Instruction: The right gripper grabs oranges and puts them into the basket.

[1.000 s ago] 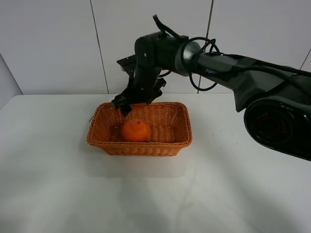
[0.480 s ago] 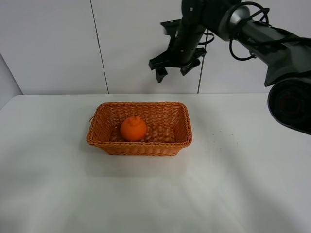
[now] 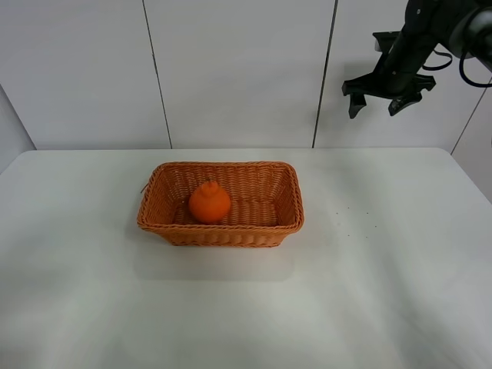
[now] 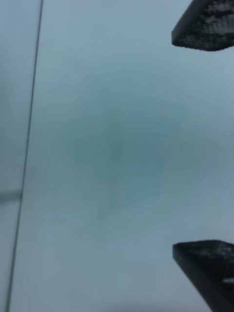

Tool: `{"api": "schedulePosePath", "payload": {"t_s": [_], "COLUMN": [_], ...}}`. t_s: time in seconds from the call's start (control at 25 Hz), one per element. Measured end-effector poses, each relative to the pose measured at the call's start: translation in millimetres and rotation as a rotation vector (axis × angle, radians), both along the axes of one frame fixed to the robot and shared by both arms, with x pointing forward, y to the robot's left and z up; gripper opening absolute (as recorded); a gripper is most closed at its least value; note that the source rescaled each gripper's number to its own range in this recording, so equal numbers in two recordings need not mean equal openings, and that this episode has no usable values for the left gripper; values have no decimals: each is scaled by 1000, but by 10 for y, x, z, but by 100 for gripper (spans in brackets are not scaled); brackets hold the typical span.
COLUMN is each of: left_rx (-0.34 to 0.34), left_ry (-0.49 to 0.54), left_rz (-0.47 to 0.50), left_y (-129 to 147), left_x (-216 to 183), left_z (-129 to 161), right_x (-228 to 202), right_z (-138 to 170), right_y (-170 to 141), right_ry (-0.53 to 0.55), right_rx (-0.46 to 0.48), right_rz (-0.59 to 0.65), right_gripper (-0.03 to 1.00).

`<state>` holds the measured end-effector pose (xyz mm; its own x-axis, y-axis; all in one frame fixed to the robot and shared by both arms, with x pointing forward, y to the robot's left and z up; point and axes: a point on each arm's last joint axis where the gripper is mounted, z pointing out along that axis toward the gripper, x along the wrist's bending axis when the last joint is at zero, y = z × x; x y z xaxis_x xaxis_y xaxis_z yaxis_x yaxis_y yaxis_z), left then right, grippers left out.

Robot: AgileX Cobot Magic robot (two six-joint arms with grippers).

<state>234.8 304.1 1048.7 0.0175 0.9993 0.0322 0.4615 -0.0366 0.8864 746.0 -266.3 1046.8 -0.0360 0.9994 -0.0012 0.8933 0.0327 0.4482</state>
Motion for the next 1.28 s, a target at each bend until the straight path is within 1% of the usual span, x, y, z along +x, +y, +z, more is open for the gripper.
{"api": "schedulePosePath", "payload": {"t_s": [0.12,0.32,0.48,0.56,0.6,0.72,0.76,0.8,0.88,0.92,1.04,1.08,1.16,1.28], "left_rx": [0,0,0,0,0,0,0,0,0,0,0,0,0,0], "left_ry": [0,0,0,0,0,0,0,0,0,0,0,0,0,0], "left_rz": [0,0,0,0,0,0,0,0,0,0,0,0,0,0], "left_y": [0,0,0,0,0,0,0,0,0,0,0,0,0,0], "left_x": [0,0,0,0,0,0,0,0,0,0,0,0,0,0], "left_z": [0,0,0,0,0,0,0,0,0,0,0,0,0,0], "right_x": [-11,-156,-416,-628,-742,-1199,-1358,-1532,-1900,-2086,-2672,-2854,-3193,-3636], "right_z": [27,105,231,283,270,362,335,378,332,353,261,265,176,113], "right_y": [-143,-171,-174,-180,-184,-192,-198,-204,-208,-213,-232,-238,-250,-265], "right_ry": [-1,25,59,91,118,163,192,196,240,241,277,266,255,124], "right_rx": [0,-4,0,-1,-2,4,3,2,9,11,10,11,11,16], "right_rz": [-28,-27,-23,-23,-23,-23,-23,-23,-24,-24,-24,-24,-24,-21], "right_gripper": [85,85,85,85,85,85,85,85,85,85,85,85,85,85]}}
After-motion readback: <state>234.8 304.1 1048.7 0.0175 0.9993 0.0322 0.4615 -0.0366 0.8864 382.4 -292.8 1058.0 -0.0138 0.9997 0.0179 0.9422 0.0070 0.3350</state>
